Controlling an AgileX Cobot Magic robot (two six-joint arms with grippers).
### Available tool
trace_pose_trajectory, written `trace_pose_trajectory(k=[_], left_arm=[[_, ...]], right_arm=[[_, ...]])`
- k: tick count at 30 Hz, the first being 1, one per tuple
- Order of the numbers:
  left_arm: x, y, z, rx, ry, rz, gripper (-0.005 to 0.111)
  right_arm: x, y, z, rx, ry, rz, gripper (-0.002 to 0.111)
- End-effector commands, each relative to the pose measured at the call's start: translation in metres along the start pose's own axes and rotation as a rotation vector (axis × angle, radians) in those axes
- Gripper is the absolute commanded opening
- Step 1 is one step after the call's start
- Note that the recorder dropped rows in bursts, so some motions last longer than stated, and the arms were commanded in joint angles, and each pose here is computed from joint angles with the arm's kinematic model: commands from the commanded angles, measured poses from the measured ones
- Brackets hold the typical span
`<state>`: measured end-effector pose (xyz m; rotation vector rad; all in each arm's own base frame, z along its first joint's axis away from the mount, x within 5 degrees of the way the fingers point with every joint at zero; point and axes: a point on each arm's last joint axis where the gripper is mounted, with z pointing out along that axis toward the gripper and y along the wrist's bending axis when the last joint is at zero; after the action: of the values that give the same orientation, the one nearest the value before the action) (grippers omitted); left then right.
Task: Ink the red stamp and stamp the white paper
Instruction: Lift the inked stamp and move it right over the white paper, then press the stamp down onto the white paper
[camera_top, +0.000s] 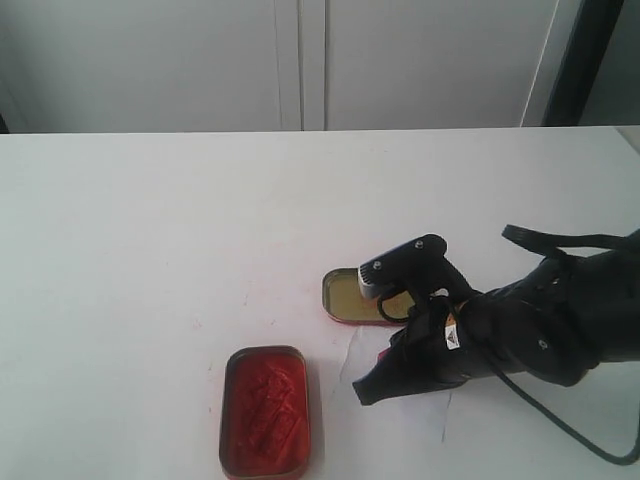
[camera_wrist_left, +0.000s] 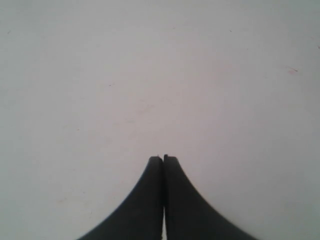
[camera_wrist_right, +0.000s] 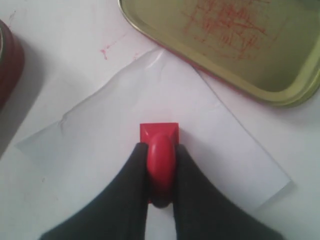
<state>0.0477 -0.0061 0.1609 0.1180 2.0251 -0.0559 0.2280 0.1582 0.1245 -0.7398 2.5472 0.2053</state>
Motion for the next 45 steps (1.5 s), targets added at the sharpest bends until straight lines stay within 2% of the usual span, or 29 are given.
trace_pose_trajectory(k=[1, 5, 16, 30, 45], left_arm=[[0.004, 0.0, 0.001, 0.001, 0.022, -0.004, 0.0], [0.004, 0.0, 0.001, 0.001, 0.022, -0.004, 0.0], [0.004, 0.0, 0.001, 0.001, 0.022, -0.004, 0.0], [0.004, 0.0, 0.001, 0.001, 0.022, -0.004, 0.0], [0.004, 0.0, 0.001, 0.001, 0.022, -0.004, 0.0]], right_arm=[[0.049, -0.005, 0.022, 0.042, 0.372, 0.015, 0.0], [0.058, -0.005, 0.028, 0.05, 0.45, 0.018, 0.0], [0.06, -0.005, 0.029, 0.053, 0.472, 0.018, 0.0], [0.072, -0.007, 0.021, 0.076, 0.627, 0.016, 0.0], [0.078, -0.008, 0.016, 0.089, 0.709, 0.015, 0.0]])
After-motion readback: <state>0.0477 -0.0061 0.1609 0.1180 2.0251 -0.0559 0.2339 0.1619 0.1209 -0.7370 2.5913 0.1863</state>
